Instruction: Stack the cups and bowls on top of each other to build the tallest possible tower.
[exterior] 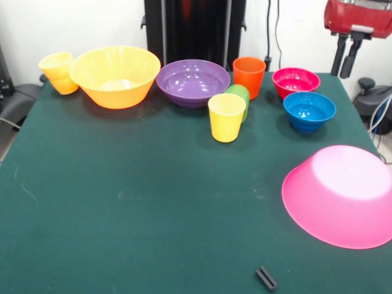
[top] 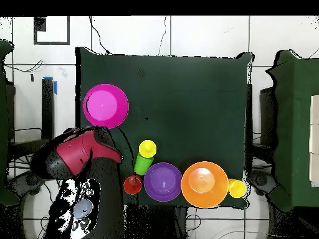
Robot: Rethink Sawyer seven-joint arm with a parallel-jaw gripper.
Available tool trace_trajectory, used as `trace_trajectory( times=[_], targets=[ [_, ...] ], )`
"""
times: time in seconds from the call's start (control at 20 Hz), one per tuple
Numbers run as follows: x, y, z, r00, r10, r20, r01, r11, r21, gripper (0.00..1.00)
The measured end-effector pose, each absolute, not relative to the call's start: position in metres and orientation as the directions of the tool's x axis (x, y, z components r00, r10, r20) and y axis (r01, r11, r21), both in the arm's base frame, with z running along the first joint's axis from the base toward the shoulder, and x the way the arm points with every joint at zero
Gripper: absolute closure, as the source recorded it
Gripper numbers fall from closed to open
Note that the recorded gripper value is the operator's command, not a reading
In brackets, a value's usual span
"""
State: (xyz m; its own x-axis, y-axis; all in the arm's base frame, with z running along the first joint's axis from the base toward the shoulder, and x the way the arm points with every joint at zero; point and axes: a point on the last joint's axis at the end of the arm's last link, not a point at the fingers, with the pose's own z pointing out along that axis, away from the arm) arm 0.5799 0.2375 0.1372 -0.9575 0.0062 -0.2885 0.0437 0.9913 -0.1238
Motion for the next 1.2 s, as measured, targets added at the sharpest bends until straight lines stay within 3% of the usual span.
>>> trace_trajectory(
  times=[1.2],
  targets=[
    [0.577, 0.259, 0.101, -0.952, 0.133, -0.277, 0.165, 0.982, -0.095, 1.00]
  ],
)
